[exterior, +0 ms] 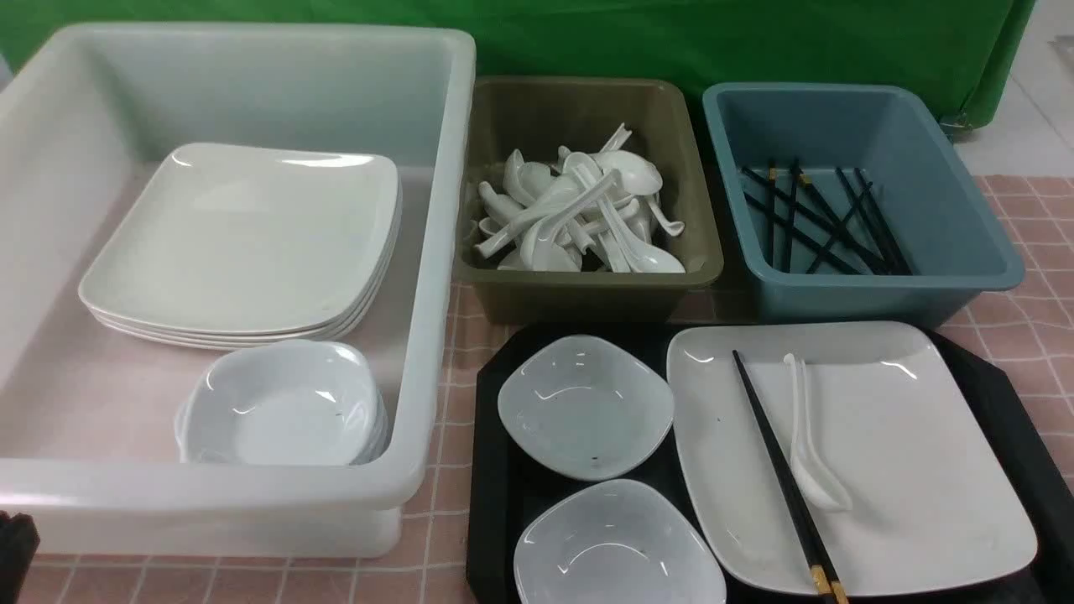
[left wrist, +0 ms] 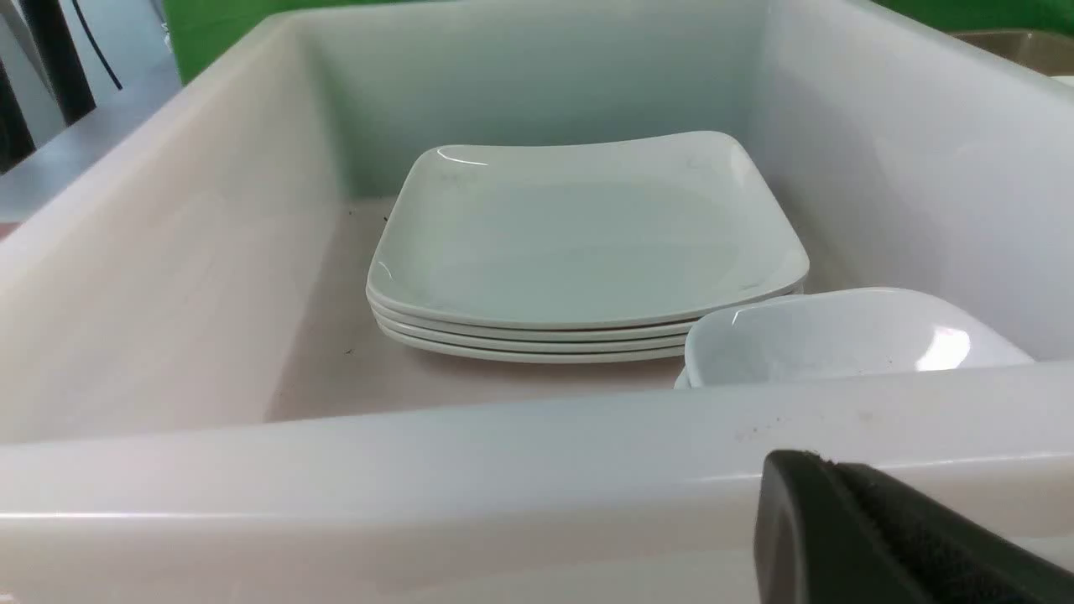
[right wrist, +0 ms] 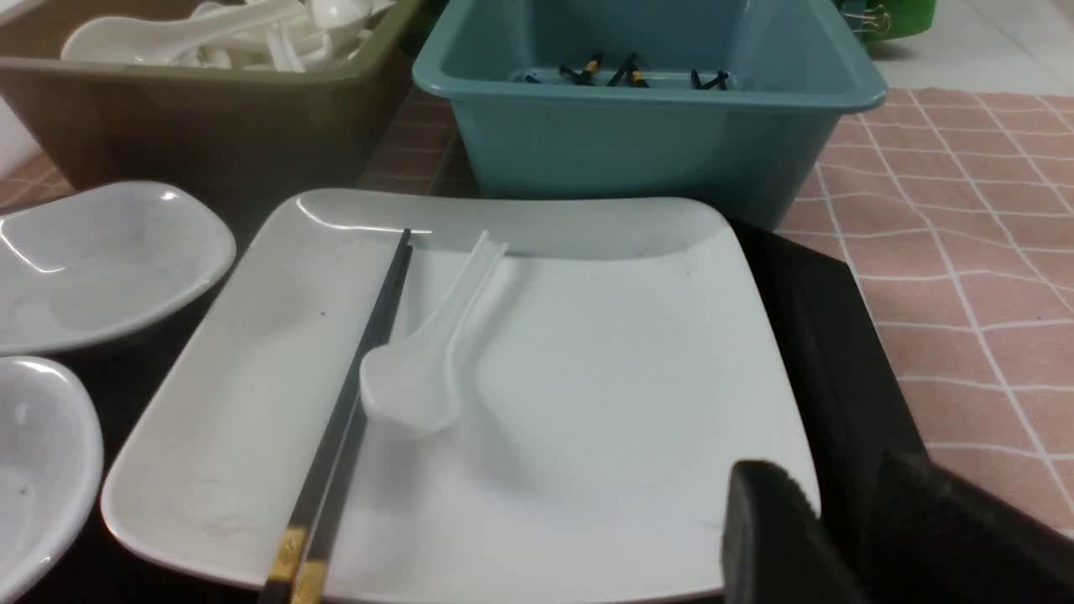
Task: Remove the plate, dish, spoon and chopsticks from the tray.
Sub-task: Use the right arm to grab a soup spoon from the plate
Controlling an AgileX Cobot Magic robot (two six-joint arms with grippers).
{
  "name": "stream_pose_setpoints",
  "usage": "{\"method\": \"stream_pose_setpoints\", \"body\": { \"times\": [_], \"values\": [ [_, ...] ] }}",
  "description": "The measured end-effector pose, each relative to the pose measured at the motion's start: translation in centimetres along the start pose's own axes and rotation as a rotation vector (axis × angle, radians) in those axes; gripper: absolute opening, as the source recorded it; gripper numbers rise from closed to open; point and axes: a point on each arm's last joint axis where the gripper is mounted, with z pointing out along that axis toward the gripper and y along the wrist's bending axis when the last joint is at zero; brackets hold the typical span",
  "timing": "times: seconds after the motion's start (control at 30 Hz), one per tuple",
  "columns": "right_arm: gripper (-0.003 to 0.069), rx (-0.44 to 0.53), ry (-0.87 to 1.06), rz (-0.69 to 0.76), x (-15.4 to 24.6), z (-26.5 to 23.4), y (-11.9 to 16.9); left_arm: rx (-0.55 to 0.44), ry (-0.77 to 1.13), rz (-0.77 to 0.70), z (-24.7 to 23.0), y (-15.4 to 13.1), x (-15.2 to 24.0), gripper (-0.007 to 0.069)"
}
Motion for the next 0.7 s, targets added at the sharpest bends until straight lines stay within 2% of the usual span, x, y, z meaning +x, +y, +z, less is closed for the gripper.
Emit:
{"method": "stream_pose_setpoints", "body": {
  "times": [0.5, 0.67, 0.7],
  "values": [
    [0.0241, 0.000, 0.000, 0.000, 0.0, 0.0, 0.0, 0.000, -0.004, 0.006, 0.0, 0.0, 0.0, 0.0022],
    [0.0241, 0.000, 0.000, 0.000, 0.0, 0.0, 0.0, 0.019, -0.132, -0.185, -0.1, -0.1, -1.2, 0.0022],
    [0.0241, 0.000, 0.000, 0.000, 0.0, 0.0, 0.0, 0.018, -0.225, -0.290, -0.2, 0.1, -2.0, 0.0022]
  ]
}}
